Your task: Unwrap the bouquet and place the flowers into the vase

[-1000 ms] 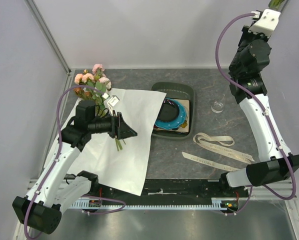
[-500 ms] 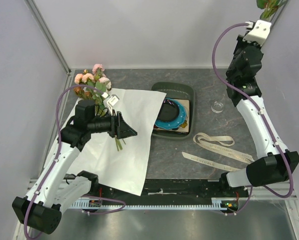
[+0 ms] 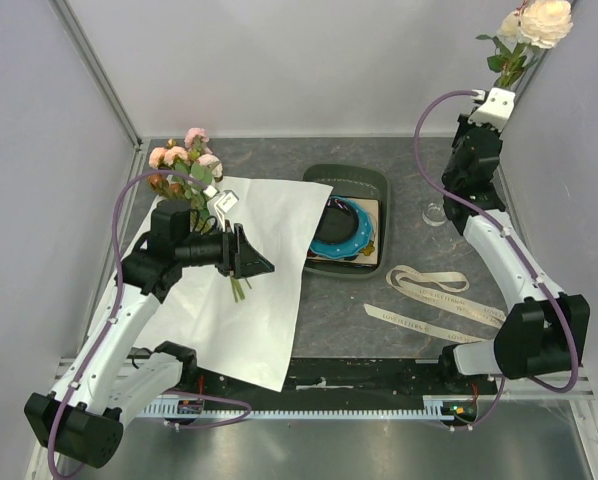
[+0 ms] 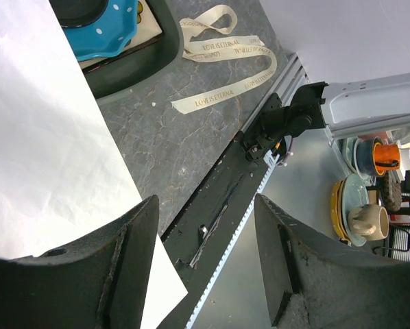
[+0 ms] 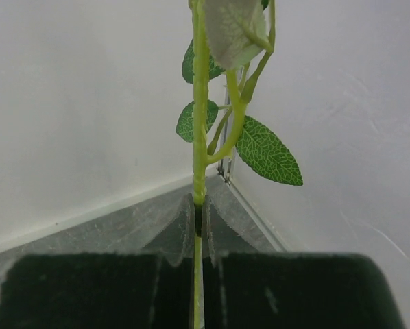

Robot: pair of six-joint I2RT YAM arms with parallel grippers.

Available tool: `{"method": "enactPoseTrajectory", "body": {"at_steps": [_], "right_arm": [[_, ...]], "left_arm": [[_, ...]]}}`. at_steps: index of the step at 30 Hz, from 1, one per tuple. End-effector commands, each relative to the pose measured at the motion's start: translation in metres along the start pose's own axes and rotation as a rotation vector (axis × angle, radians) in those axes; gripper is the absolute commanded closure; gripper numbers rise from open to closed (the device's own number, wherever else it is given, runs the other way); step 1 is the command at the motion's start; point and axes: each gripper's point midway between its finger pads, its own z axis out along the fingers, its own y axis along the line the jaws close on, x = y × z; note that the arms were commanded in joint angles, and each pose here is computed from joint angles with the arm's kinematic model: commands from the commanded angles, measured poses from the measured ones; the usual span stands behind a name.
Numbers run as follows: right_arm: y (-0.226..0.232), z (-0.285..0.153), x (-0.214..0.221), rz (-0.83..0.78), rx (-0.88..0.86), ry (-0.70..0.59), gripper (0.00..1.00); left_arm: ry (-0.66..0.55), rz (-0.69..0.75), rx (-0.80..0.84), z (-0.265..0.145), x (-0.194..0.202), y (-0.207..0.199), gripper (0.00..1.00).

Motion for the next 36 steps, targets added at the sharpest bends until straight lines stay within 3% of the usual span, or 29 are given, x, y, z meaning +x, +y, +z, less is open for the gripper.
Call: {"method": "enactPoseTrajectory", "body": {"at_steps": [1,11,18,28,36], "right_arm": [[0.007,0.005,0.007,0.061,-0.026,-0.036,1.0],[0.018,0.013,0.049,0.023,-0.032,0.047,0.95],[0.019,0.012,0.06,0.016,-0.032,0.067,0.77],[0.019,0.015,0.069,0.004,-0.024,0.092,0.74],[0.018,0.012,0.072,0.007,-0.029,0.104,0.58]], "left_arm": [[-0.022,0.05,0.013,-0.002,-0.01,-0.007,0.36],[-0.016,0.042,0.014,0.0,-0.008,-0.004,0.35],[-0.016,0.039,0.011,0.0,-0.008,-0.004,0.35],[-0.017,0.037,0.017,-0.002,-0.003,-0.005,0.35],[-0.014,0.035,0.017,-0.002,0.0,-0.004,0.35]]}}
